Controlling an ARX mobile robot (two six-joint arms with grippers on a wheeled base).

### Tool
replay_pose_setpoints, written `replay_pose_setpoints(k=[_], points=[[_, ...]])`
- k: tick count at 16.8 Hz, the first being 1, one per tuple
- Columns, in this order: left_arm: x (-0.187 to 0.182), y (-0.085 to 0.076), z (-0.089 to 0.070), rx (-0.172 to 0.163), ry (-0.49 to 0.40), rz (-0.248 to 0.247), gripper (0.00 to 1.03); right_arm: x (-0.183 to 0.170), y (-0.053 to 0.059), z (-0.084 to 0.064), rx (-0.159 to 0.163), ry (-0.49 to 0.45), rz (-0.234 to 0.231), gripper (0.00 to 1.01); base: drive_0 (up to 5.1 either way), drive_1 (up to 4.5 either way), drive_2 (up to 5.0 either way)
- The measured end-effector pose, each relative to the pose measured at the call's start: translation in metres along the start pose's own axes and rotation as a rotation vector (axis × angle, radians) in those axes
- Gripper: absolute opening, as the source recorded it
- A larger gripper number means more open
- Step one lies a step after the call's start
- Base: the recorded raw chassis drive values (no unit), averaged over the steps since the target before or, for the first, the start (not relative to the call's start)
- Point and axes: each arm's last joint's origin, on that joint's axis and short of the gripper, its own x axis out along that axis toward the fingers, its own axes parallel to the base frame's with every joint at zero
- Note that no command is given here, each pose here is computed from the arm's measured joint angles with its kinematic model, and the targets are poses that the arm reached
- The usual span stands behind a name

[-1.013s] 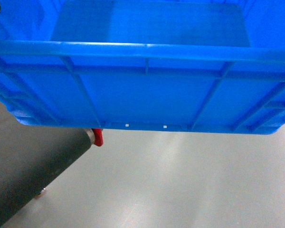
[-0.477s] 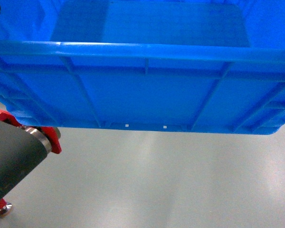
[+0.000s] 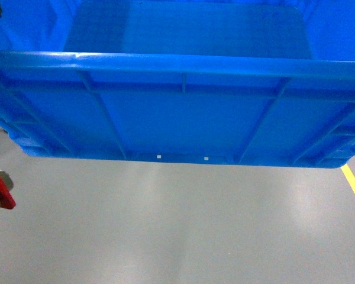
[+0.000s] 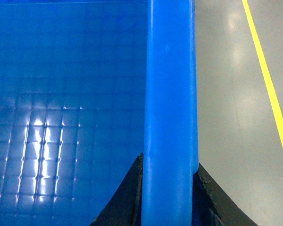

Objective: Place box next to blue box on left shelf

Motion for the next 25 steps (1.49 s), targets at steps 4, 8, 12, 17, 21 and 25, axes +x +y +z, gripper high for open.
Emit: replay_pose_setpoints(k=[4, 8, 12, 17, 21, 25], points=[[0.0, -0.0001, -0.0001, 0.0, 0.001, -0.002, 0.19, 0.0, 0.0002, 0.0001, 0.0, -0.001, 0.001, 0.2, -1.6, -1.55, -1.6], [-0.0002, -0.0015, 0.0003, -0.004, -0.004, -0.006, 0.19, -0.0025, -0.0019, 0.0022, -0.002, -0.011, -0.008, 0.2, -1.6, -1.55, -1.6], [-0.0002, -0.0014, -0.0001, -0.003, 0.0, -0.005, 0.19, -0.0025, -0.0016, 0.0019, -0.004, -0.009, -0.006, 0.2, -1.6, -1.55, -1.6], [-0.0002, -0.0013, -0.0006, -0.003, 0.003, -0.006, 0.19, -0.0021, -0.0016, 0.0014, -0.005, -0.005, -0.005, 0.2, -1.6, -1.55, -1.6], [-0.0002, -0.0014, -0.0002, -0.004, -0.001, -0.007, 0.19, -0.0021, -0.0018, 0.0015, -0.004, -0.007, -0.008, 0.2, -1.6, -1.55, -1.6], [-0.0002, -0.0011, 0.0, -0.002, -0.003, -0.005, 0.19, -0.0016, -0.0016, 0.001, -0.005, -0.003, -0.004, 0.2, -1.6, -1.55, -1.6]])
